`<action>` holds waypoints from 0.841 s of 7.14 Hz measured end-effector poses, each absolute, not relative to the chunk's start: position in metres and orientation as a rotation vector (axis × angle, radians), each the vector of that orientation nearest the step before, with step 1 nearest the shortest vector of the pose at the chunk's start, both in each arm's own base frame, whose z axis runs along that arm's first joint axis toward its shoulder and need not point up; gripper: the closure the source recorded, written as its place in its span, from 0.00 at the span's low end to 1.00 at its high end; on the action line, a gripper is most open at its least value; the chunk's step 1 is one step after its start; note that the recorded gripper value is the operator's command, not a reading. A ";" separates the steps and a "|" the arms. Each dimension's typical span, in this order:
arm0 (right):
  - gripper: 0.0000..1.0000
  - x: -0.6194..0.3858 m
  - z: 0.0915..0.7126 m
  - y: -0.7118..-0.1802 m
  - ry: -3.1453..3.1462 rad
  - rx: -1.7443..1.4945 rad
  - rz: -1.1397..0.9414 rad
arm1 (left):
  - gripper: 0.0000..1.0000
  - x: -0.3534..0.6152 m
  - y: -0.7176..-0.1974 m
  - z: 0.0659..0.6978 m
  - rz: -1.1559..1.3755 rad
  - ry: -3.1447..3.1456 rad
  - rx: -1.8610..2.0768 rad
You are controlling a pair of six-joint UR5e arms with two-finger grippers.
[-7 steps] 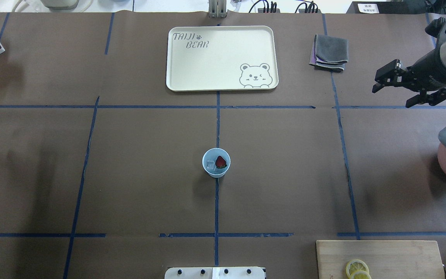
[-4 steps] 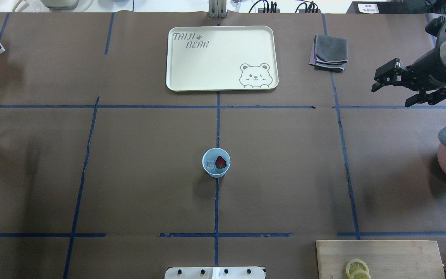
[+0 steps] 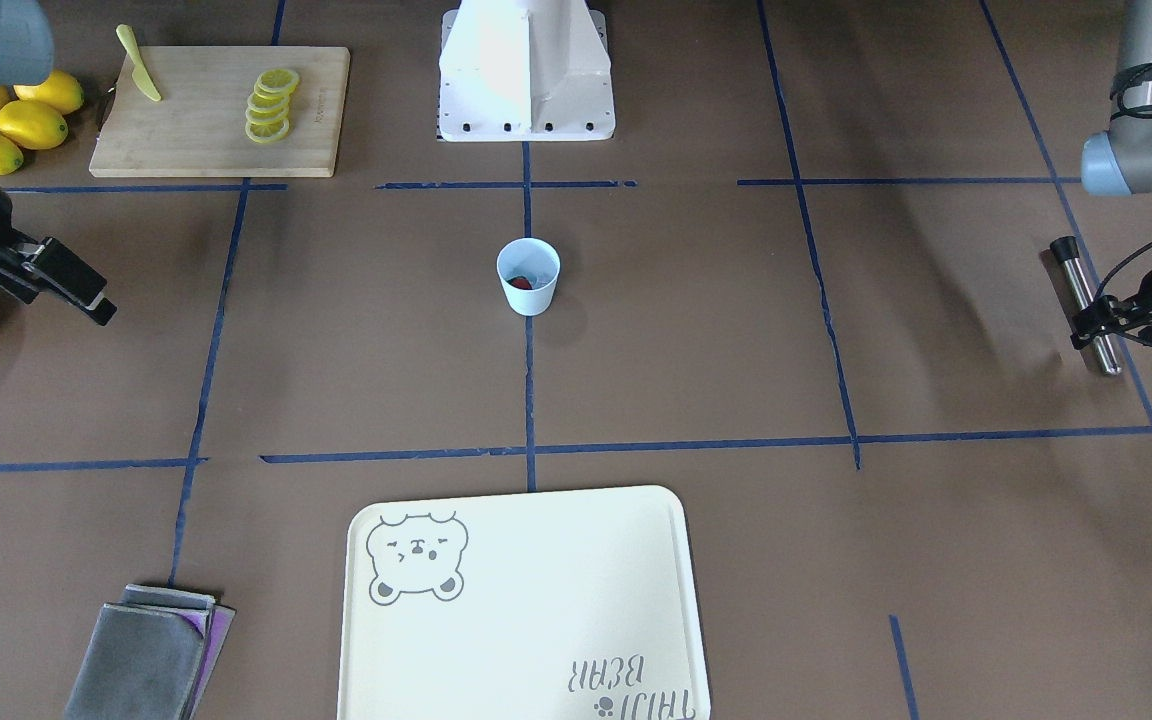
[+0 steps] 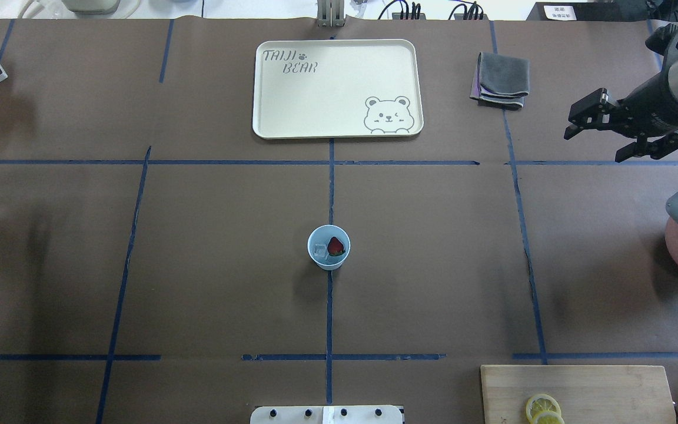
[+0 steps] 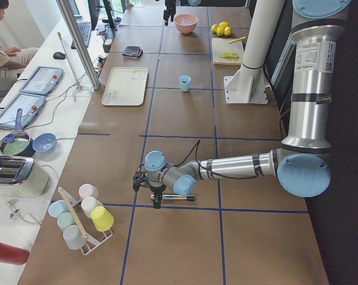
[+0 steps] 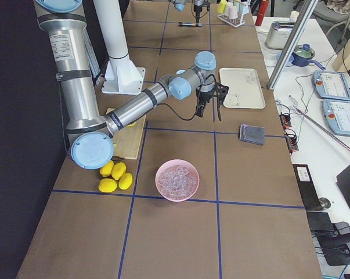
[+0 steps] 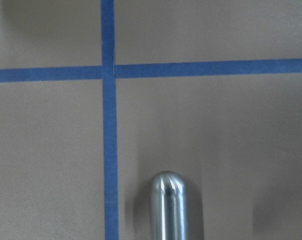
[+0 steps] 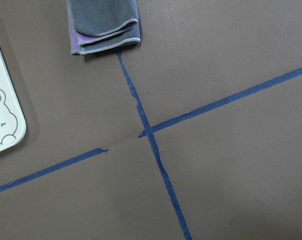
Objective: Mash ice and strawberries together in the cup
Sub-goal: 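Carry the metal pestle with the left gripper over the blue cup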
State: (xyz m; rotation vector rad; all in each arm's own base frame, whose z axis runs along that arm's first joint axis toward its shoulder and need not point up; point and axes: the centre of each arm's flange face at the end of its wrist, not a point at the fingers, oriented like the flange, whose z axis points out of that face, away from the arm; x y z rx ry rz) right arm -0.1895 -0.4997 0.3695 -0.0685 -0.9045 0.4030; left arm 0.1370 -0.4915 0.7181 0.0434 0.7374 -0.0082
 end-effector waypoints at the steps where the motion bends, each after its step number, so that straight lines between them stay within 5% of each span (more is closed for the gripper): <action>1: 0.00 -0.189 0.369 -0.500 -0.905 -0.068 0.403 | 0.18 0.138 -0.492 0.719 -0.009 0.737 0.042; 3: 0.00 -0.189 0.369 -0.500 -0.904 -0.068 0.403 | 0.30 0.139 -0.492 0.719 -0.007 0.737 0.041; 6: 0.00 -0.189 0.364 -0.498 -0.912 -0.061 0.399 | 0.96 0.140 -0.493 0.718 -0.006 0.738 0.042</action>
